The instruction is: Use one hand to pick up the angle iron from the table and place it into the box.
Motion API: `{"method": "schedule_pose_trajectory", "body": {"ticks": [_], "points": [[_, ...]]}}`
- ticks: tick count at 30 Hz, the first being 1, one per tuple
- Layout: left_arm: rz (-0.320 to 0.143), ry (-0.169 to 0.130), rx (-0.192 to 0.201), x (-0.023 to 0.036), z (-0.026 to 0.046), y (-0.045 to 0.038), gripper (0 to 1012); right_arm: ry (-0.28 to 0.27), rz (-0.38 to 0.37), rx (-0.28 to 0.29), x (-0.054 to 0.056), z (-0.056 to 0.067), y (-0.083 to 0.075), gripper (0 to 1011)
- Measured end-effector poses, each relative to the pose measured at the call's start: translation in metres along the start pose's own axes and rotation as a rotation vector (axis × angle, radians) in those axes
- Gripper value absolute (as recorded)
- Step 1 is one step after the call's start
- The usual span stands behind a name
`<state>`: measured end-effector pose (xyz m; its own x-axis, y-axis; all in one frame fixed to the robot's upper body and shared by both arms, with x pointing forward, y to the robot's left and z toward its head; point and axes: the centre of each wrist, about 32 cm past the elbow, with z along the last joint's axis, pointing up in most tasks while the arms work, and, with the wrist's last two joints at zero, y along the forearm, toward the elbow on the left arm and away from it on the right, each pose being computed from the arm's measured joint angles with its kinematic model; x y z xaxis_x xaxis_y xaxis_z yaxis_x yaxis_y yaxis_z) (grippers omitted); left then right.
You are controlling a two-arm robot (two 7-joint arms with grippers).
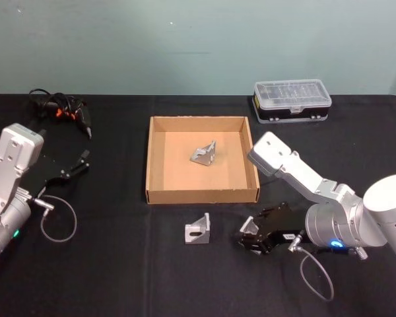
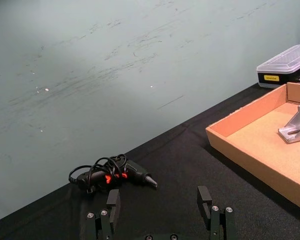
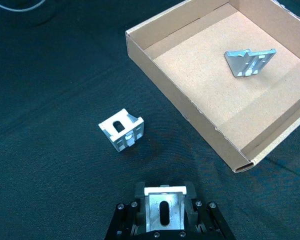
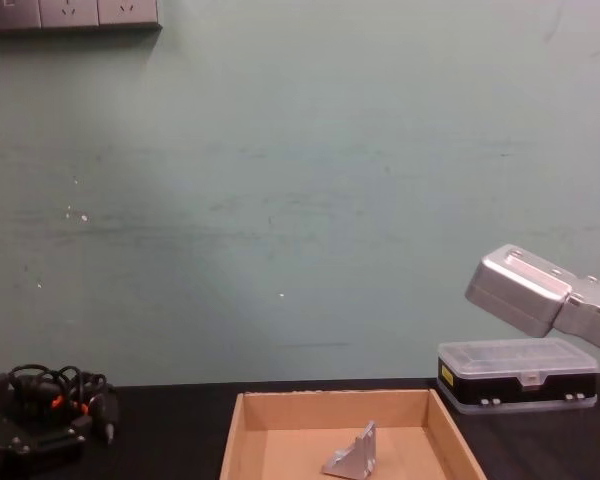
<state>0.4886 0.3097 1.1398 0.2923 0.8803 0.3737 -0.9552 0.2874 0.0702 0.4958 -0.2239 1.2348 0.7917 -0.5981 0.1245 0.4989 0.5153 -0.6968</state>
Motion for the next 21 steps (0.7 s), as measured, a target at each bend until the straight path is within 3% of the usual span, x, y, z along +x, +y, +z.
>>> {"method": "schedule_pose_trajectory", "body": {"ticks": [11, 16, 21], "points": [[0.0, 0.0, 0.0, 0.0, 0.0, 0.0, 1011, -0.005, -0.002, 0.02, -0.001, -0.001, -0.002, 451], [0.0, 0.0, 0.0, 0.0, 0.0, 0.0, 1011, -0.001, -0.007, 0.069, 0.002, 0.0, -0.009, 452], [0.0, 0.0, 0.0, 0.0, 0.0, 0.0, 1011, 0.009, 0.012, 0.129, 0.007, 0.009, -0.022, 452]]}}
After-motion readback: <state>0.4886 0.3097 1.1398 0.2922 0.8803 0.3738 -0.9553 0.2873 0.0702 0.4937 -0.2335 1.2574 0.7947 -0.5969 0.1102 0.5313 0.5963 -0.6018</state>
